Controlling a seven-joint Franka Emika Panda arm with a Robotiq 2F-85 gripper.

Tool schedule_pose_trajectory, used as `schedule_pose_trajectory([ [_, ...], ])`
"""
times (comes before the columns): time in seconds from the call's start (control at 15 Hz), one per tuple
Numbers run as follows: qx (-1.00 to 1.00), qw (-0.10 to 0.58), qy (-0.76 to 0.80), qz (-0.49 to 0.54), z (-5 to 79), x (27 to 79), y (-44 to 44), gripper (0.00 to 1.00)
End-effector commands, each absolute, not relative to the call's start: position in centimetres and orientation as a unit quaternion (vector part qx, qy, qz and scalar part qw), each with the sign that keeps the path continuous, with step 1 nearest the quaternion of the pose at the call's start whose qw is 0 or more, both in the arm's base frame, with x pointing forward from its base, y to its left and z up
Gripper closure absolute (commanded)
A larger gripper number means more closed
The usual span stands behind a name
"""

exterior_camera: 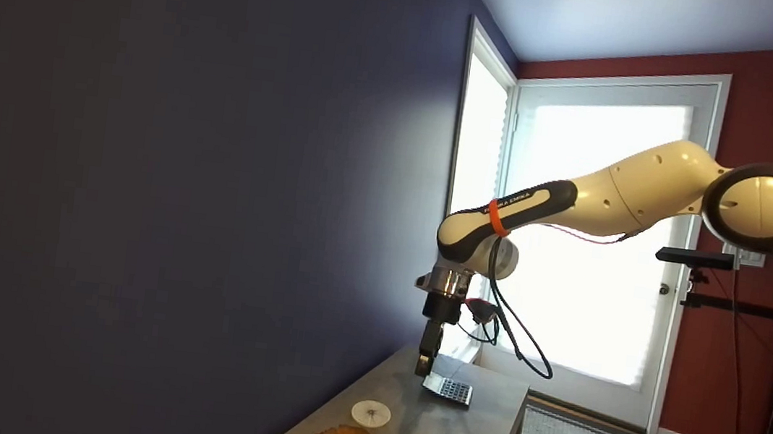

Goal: Move the wooden tray to the right

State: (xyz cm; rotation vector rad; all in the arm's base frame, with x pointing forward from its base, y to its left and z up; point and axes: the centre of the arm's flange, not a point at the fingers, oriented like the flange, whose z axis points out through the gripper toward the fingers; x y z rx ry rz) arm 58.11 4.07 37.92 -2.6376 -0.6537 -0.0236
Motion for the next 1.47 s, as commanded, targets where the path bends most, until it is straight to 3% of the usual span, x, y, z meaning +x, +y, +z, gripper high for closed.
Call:
schedule_pose_trajectory([
  [0.0, -0.949, 0.21, -0.235, -0.009, 37.9, 58.1, 4.1, 0.0],
  [0.4, -0.934, 0.288, -0.208, -0.034, 31.7, 61.6, 3.9, 0.0],
  [1.4, -0.931, 0.332, -0.143, -0.055, 19.5, 67.7, 3.8, 0.0],
])
